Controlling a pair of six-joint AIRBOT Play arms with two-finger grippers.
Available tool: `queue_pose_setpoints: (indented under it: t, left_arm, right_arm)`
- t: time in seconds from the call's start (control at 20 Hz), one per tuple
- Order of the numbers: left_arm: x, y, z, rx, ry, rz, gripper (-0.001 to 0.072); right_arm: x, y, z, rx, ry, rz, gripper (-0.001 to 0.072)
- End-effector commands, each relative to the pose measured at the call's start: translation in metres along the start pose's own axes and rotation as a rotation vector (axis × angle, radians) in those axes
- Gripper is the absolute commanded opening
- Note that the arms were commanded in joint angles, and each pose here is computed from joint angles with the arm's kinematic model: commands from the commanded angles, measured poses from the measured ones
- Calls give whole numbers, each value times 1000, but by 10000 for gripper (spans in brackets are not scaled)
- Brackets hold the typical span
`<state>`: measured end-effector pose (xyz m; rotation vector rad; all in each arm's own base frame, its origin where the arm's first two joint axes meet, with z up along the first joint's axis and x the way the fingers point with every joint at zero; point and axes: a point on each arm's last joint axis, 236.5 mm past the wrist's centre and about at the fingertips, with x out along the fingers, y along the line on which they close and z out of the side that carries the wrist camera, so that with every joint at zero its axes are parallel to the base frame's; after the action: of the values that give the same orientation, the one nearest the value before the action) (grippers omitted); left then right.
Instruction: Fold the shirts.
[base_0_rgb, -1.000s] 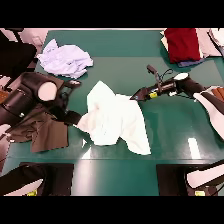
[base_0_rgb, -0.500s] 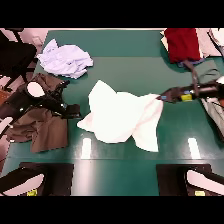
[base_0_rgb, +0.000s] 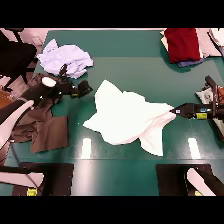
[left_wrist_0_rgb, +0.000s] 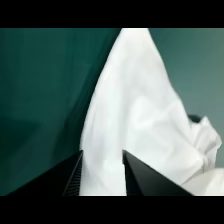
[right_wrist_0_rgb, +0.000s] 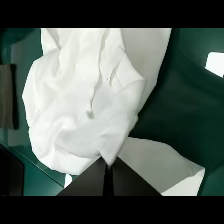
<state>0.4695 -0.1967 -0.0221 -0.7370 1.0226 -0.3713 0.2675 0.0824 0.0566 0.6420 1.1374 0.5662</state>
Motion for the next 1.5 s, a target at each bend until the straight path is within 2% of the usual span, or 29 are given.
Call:
queue_pose_setpoints:
  t: [0.0, 0.1, 0.15, 0.2, 0.4, 0.6, 0.7, 0.8, 0.85, 0.9, 1.0, 1.25, 1.45]
  left_arm:
    - [41, -1, 26, 25, 27, -38, 322]
    - [53, 4, 29, 58, 52, -29, 341]
    - [58, 5, 30, 86, 59, -21, 598]
    - [62, 5, 31, 106, 63, -18, 660]
    - [66, 4, 37, 160, 73, -11, 654]
    - [85, -8, -5, 261, 236, -27, 653]
    - [92, -15, -27, 375, 308, 2, 551]
    - [96, -19, -37, 475, 338, 38, 549]
    - [98, -21, -39, 488, 339, 45, 466]
    - [98, -22, -38, 487, 335, 43, 347]
    - [96, -24, -34, 490, 328, 40, 18]
    - [43, -82, 33, 477, 240, -28, 21]
    - [-77, -164, 98, 513, 45, -96, 21]
  right_arm:
    - [-2, 2, -6, 7, -17, -5, 14]
    - [-3, 4, -6, 4, -23, -7, 14]
    - [-3, 5, -6, 6, -25, -2, 15]
    - [-3, 5, -6, 5, -26, -2, 14]
    - [-3, 5, -5, 5, -26, -2, 14]
    - [-3, 5, -5, 5, -29, -1, 15]
    - [-3, 8, -4, 7, -32, 10, 15]
    - [-3, 13, -2, 9, -39, 32, 15]
    - [-3, 15, -2, 10, -43, 39, 15]
    - [-4, 18, 0, 10, -48, 48, 15]
    - [-6, 21, -1, -6, -60, 43, 15]
    - [-19, 27, 17, -61, -164, 1, 15]
    - [-77, 73, 86, -233, -462, -52, 15]
